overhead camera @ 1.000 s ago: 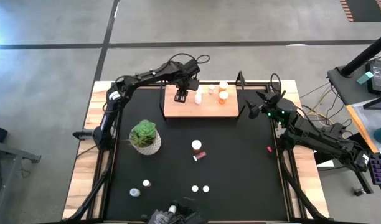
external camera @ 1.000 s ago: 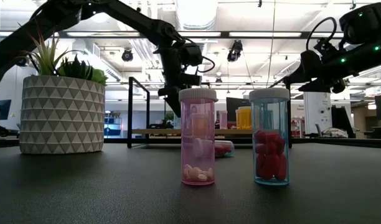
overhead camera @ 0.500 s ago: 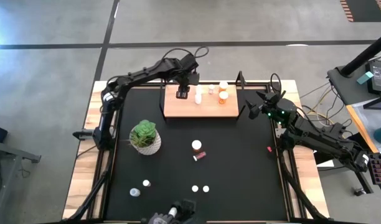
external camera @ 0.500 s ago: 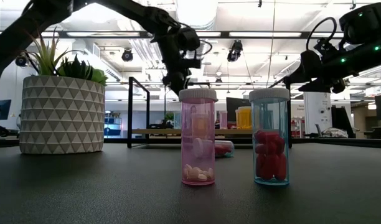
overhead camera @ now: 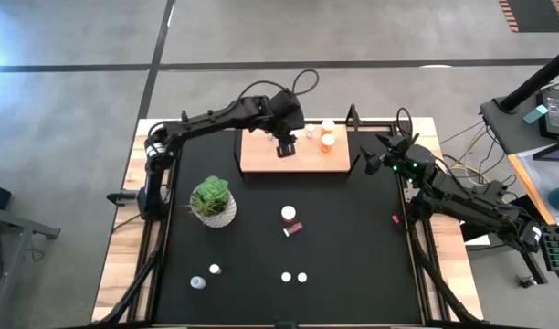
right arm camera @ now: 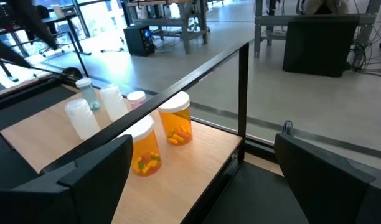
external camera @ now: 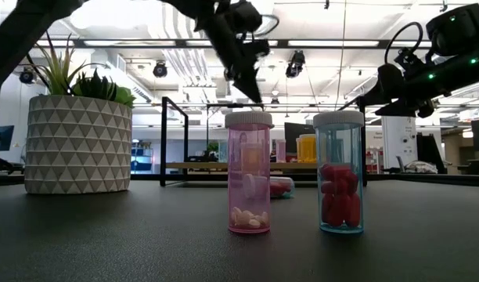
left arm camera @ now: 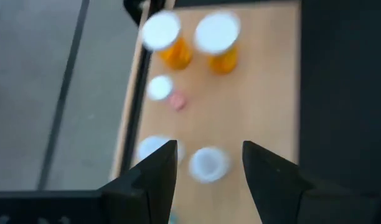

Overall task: Pick and place medicine bottles onto shelf by color
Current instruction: Put the left pink pill bottle on the shelf aligned with the other pink pill bottle

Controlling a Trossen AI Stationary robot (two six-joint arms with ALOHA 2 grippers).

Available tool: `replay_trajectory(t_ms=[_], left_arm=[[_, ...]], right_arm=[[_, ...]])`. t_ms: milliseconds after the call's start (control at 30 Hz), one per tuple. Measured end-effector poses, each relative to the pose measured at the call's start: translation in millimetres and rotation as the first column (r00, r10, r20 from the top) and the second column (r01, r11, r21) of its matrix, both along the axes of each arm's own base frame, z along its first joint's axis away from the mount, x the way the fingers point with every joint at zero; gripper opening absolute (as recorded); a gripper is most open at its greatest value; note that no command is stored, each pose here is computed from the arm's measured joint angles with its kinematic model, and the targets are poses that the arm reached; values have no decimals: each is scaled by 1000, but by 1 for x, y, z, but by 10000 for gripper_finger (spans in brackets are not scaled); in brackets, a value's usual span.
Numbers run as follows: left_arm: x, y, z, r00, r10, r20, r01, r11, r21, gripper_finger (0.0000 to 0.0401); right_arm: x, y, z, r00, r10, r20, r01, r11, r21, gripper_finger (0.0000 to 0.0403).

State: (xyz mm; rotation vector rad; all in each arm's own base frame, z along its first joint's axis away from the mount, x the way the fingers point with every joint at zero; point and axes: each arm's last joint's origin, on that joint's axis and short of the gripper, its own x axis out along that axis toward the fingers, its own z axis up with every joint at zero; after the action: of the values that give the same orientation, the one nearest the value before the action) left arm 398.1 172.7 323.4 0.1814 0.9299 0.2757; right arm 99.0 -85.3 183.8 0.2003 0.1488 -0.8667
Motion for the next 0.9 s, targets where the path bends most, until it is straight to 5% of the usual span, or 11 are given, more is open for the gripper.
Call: replay_trajectory(t_ms=[300,567,900], left_arm=[[15,-55,16,966,198,164,-154,957,-246,164],[26,-105,14,967,194,165,-131,934,-333,164],[14,-156,3,954,300,-29,-286,872,-397,164]], right_arm=[[0,0,0,1000,1,0,-1,1000,0,380],[0,0,0,1000,0,0,0,1000,0,380],[0,0,0,1000,0,0,0,1000,0,380]])
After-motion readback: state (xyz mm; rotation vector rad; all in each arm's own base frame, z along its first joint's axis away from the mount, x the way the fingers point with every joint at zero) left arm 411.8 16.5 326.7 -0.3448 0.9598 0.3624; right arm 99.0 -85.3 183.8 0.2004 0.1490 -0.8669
